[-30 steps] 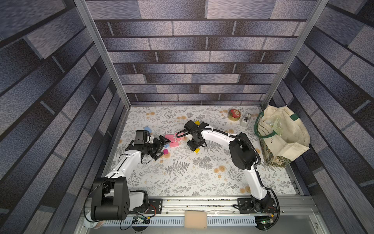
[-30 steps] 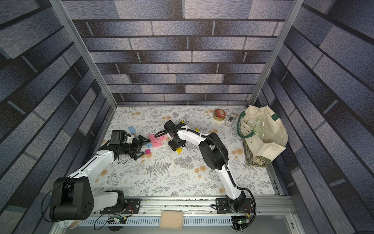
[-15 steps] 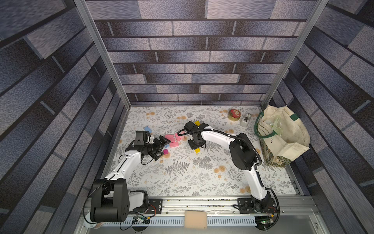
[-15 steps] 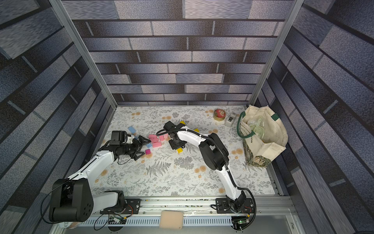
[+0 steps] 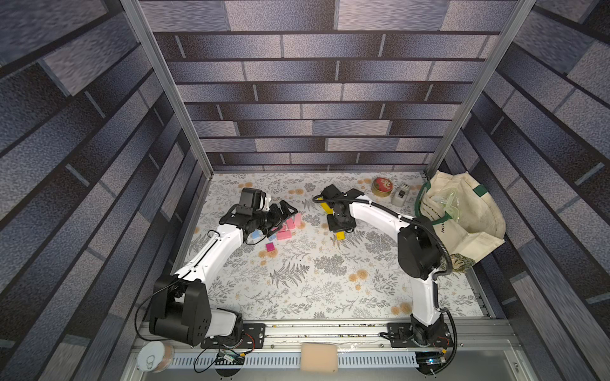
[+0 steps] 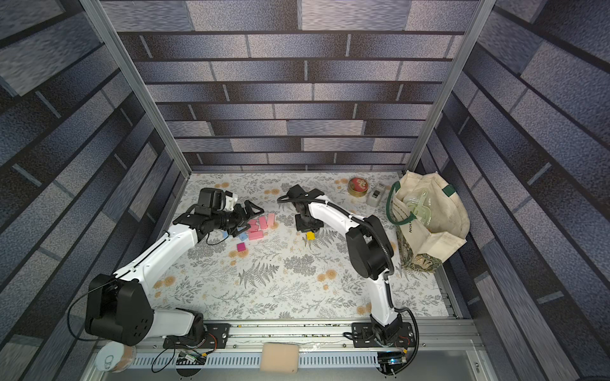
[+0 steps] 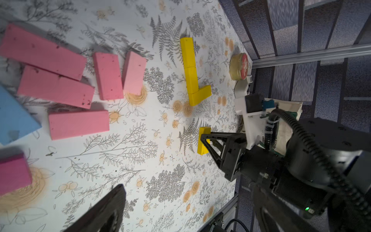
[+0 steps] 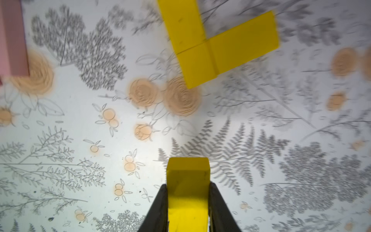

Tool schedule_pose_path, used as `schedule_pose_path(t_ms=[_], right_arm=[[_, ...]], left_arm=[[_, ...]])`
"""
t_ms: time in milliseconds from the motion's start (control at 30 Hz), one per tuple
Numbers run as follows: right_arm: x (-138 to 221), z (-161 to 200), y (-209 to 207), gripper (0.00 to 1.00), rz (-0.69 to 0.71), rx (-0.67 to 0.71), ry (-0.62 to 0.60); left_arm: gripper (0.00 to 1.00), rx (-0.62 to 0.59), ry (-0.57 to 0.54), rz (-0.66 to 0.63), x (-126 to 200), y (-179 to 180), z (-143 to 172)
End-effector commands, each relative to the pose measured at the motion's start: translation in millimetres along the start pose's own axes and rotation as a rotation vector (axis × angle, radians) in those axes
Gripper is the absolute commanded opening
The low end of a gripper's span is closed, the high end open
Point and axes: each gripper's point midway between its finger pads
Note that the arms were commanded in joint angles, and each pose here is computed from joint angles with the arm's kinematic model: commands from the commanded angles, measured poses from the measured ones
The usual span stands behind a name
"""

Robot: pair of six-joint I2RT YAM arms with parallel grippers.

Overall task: Assemble the letter v with building blocks
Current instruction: Pick up the building block from the center of the board, then assemble the building block at the center of the board.

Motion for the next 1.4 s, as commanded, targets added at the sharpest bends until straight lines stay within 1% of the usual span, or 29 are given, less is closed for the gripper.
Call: schedule_pose_path(t_ms=[0, 133, 167, 200, 300, 400, 533, 733, 900, 1067, 1200, 1367], right_arm=[[39.4, -46.1, -40.7, 0.12, -0.012, -0.199, -0.06], [45.8, -89.2, -65.6, 0.12, -0.042, -0.384, -0.084], [32.6, -96.2, -69.8, 0.12, -0.035, -0.422, -0.059], [30.4, -103.6, -70.2, 0.12, -0.048, -0.452, -0.055], [26.8, -121.4, -68.8, 0.13, -0.052, -0.489, -0.072], [13.4, -132.7, -71.2, 0.13, -0.02, -0.534, -0.07], [-13.6, -136.8, -72.8, 0.14, 0.0, -0.622, -0.039], [-50.5, -131.4, -70.1, 0.16, 0.016, -0.775, 0.005], [-72.5, -132.9, -67.9, 0.16, 0.017, -0.878, 0.012], [-95.4, -126.9, -68.6, 0.16, 0.053, -0.961, 0.038], [-103.4, -126.1, -70.2, 0.17, 0.068, -1.005, 0.035], [-104.5, -130.0, -71.8, 0.17, 0.071, -1.031, 0.012]], left_arm=[[1.0, -0.102, 0.0, -0.045, -7.5, -14.6, -14.1], [1.0, -0.2, -0.003, -0.052, -21.9, -42.3, -30.8], [1.0, -0.223, -0.002, -0.054, -25.1, -49.3, -34.6], [1.0, -0.242, -0.001, -0.054, -27.8, -54.7, -37.2], [1.0, -0.303, -0.022, -0.064, -32.4, -69.2, -44.8], [1.0, -0.318, -0.035, -0.057, -38.4, -71.8, -45.2], [1.0, -0.306, -0.019, -0.046, -50.8, -62.2, -38.5], [1.0, -0.297, 0.03, -0.032, -59.9, -55.6, -26.6], [1.0, -0.283, 0.057, -0.013, -65.8, -55.5, -20.7], [1.0, -0.259, 0.075, -0.007, -71.3, -51.2, -18.9], [1.0, -0.249, 0.082, -0.004, -73.4, -49.5, -18.5], [1.0, -0.245, 0.091, -0.003, -75.5, -47.7, -17.2]])
Point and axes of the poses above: each gripper's point midway between its finger pads, its own x axis back along the fingers, its own y axis along the line the jaws close on, z = x × y, and after that the axes turned 14 degrees about -x, right-handed
